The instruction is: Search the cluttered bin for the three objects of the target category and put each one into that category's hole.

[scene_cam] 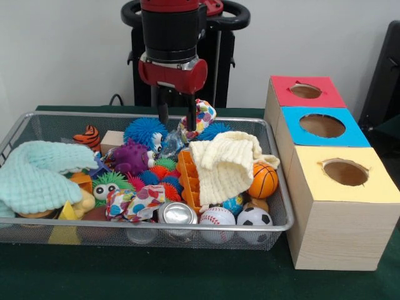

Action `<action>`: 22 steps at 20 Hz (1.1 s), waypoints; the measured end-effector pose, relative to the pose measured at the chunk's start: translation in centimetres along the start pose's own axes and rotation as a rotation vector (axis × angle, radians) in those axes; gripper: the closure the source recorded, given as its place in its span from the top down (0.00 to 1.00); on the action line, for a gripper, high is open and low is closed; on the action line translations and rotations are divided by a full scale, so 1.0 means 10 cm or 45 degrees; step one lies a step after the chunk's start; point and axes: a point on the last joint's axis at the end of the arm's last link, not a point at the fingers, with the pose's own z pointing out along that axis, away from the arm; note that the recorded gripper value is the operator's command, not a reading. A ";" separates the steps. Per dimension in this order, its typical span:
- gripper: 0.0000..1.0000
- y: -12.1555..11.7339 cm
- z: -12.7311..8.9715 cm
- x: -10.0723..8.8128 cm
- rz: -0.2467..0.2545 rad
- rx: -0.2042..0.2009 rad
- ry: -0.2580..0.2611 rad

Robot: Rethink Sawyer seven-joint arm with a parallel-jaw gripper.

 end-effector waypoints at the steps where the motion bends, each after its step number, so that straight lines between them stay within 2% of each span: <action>1: 1.00 0.00 -0.01 0.00 0.003 0.001 -0.001; 9: 1.00 -0.06 -0.07 -0.03 0.039 0.011 -0.009; 22: 1.00 -0.14 -0.06 -0.03 0.057 0.026 -0.005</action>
